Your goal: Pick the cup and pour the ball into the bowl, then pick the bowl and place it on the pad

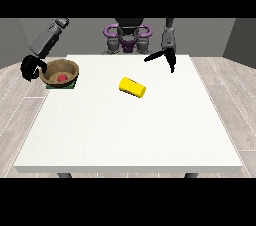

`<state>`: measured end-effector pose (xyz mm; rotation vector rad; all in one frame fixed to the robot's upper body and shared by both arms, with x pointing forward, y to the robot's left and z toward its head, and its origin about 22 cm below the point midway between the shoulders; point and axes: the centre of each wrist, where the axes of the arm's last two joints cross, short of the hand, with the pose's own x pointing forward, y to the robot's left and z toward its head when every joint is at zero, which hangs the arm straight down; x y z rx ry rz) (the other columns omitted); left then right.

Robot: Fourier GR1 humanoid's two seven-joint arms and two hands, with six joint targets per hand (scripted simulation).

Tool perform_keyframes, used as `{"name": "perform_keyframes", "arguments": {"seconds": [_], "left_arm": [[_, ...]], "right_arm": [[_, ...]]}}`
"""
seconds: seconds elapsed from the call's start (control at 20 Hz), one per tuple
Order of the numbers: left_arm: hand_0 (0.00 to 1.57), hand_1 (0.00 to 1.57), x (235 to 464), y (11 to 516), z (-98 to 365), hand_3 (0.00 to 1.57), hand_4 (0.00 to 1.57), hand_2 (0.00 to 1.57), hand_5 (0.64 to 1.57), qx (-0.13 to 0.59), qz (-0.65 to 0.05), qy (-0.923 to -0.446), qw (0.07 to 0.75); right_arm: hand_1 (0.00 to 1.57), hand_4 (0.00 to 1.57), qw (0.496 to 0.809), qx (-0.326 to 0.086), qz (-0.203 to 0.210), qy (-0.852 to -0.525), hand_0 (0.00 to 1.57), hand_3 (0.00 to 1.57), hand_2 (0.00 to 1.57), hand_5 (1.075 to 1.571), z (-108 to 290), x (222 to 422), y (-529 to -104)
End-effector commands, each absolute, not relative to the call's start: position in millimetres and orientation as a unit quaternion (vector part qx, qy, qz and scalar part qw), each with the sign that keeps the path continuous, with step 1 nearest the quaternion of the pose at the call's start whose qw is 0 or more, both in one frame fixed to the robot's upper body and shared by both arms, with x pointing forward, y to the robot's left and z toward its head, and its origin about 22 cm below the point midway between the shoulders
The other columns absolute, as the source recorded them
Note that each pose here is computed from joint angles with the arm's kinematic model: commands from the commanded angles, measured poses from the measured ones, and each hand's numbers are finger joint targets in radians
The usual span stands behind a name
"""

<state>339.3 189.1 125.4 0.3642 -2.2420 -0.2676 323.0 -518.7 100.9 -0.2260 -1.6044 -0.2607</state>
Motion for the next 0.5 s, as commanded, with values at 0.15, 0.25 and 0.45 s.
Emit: {"name": "perform_keyframes", "arguments": {"seconds": [0.15, 0.25, 0.45], "left_arm": [[0.00, 0.00, 337, 191, 131, 0.00, 0.00, 0.00, 1.566, 0.132, -0.102, -0.885, 0.435], [0.00, 0.00, 325, 199, 120, 0.00, 0.00, 0.00, 1.566, 0.134, -0.096, -0.884, 0.437], [0.00, 0.00, 329, 203, 134, 0.00, 0.00, 0.00, 1.566, 0.141, -0.084, -0.885, 0.435]], "right_arm": [[1.57, 0.76, 0.693, -0.068, -0.156, -0.701, 1.57, 0.00, 1.57, 1.568, 132, 325, -532], [1.57, 0.74, 0.703, -0.072, -0.152, -0.691, 1.57, 0.26, 1.57, 1.570, 112, 309, -540], [1.57, 0.73, 0.719, -0.074, -0.119, -0.681, 1.57, 1.04, 1.57, 1.570, 85, 315, -522]]}}
